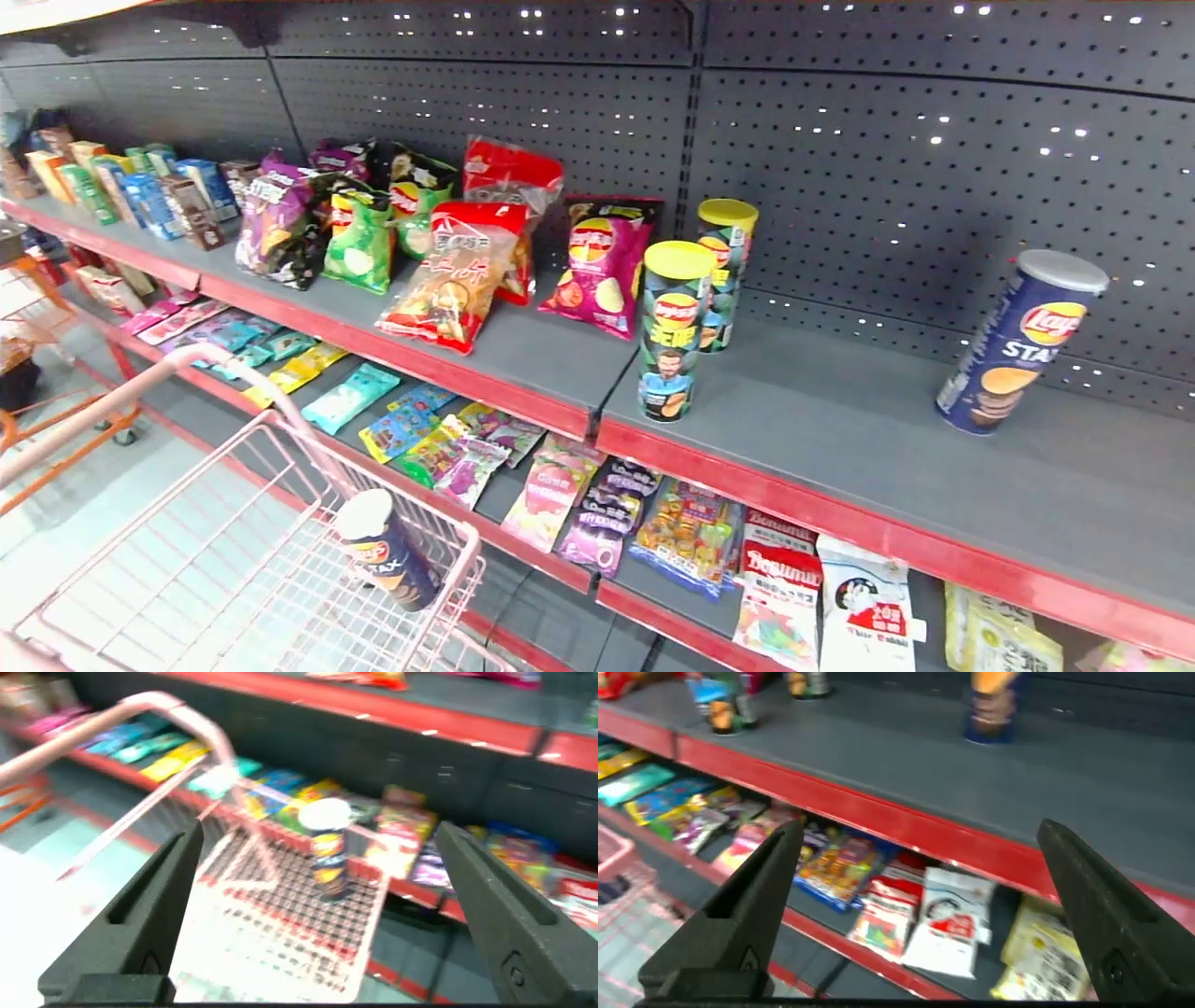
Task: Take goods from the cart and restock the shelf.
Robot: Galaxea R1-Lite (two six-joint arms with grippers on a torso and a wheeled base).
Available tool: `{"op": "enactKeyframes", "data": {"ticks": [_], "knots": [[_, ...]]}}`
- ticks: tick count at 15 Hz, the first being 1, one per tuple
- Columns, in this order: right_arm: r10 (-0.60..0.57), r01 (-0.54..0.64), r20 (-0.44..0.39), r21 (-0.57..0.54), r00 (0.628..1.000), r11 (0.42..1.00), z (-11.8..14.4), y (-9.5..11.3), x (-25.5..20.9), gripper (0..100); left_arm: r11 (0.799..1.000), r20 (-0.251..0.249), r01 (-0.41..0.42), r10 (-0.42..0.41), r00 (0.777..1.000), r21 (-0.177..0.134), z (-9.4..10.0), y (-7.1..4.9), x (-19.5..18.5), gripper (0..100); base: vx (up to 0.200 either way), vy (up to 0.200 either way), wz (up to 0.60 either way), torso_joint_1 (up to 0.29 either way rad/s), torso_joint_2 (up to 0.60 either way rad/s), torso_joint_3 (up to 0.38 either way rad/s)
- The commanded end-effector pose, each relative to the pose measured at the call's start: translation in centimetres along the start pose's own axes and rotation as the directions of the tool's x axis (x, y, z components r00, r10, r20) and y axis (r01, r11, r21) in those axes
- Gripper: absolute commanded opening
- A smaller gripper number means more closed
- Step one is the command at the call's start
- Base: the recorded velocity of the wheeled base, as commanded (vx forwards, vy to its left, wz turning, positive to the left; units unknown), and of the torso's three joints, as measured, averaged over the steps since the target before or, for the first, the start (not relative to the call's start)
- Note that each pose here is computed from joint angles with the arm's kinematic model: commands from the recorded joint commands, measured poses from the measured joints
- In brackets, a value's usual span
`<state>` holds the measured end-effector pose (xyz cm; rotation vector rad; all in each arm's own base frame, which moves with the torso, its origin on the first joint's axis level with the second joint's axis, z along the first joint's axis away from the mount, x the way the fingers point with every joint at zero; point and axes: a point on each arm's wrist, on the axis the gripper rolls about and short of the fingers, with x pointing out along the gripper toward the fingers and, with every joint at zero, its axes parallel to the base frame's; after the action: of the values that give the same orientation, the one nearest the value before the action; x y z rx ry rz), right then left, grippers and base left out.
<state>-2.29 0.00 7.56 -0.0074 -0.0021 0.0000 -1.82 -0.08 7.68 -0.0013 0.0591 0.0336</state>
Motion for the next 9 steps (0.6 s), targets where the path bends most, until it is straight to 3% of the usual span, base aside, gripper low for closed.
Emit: {"op": "enactKeyframes", "data": {"ticks": [1, 9], "knots": [[0.000, 0.000, -0.001, 0.000, 1.000, 1.000, 0.00, 0.00, 0.01, 100, 1.000, -0.001, 0.000, 0.000, 1.000, 0.000, 0.00, 0.00, 0.01, 100, 0.000, 0.000, 0.60, 0.007, 0.00, 0.007], [0.000, 0.000, -0.001, 0.004, 1.000, 1.000, 0.00, 0.00, 0.01, 100, 1.000, -0.001, 0.000, 0.000, 1.000, 0.000, 0.00, 0.00, 0.01, 100, 0.000, 0.000, 0.00, 0.000, 0.00, 0.000]]}}
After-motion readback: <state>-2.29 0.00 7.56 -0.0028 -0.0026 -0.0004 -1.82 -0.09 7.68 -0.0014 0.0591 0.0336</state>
